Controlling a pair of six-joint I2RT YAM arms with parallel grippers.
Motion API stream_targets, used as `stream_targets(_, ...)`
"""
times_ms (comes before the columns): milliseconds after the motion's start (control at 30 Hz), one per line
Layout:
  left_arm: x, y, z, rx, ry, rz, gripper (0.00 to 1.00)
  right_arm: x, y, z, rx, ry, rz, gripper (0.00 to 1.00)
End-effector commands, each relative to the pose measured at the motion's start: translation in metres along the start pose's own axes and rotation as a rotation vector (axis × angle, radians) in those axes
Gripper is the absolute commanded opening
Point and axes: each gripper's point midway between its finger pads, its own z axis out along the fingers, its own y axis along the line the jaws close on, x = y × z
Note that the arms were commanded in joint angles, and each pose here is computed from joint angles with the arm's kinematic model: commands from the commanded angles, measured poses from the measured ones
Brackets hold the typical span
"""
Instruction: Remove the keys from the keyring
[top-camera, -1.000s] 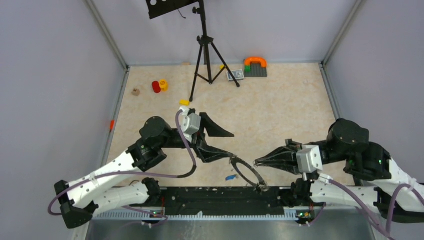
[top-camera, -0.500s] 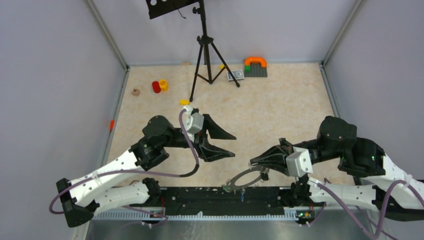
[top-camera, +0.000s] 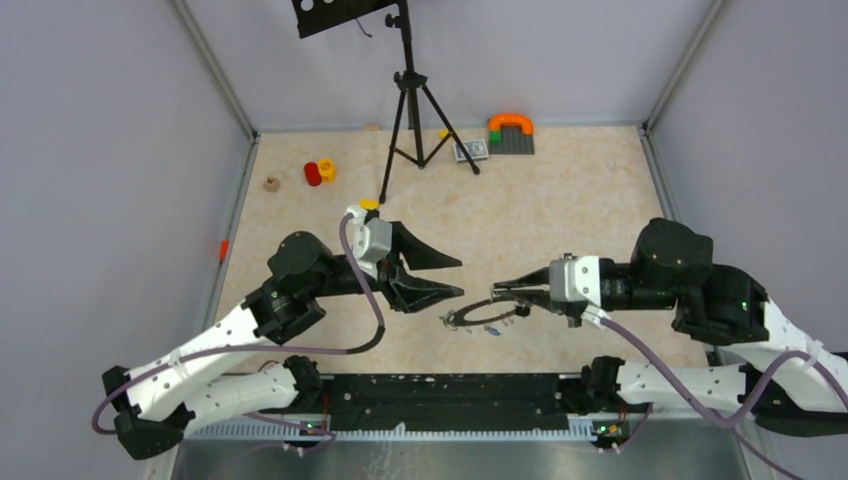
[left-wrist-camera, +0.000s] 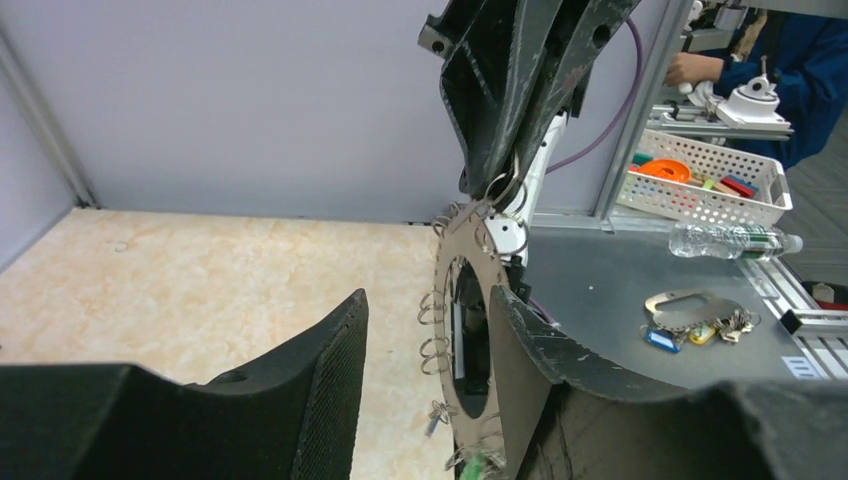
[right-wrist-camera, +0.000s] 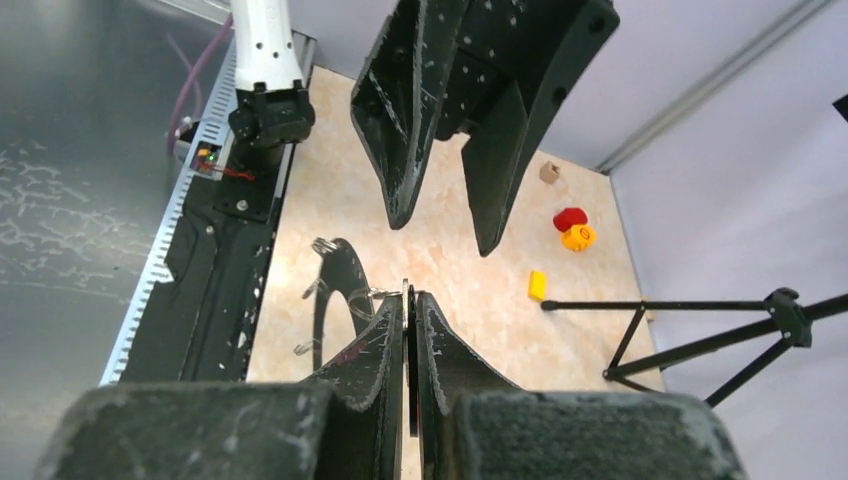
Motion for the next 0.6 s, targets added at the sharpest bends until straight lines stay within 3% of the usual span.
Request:
stream_targets(0,-0.034,0.001,-0.003,-0.031,-0.069,0.056,0.49,-0.014,-0.017,-0.002,0.075,-0.012,0.053,0.0)
stream_targets(567,-0.023,-0.009,0.012,0.078,-0.039,-0.01,0.46,-0.004,-0.028,0.008,0.133,0.036,0.11,0.0)
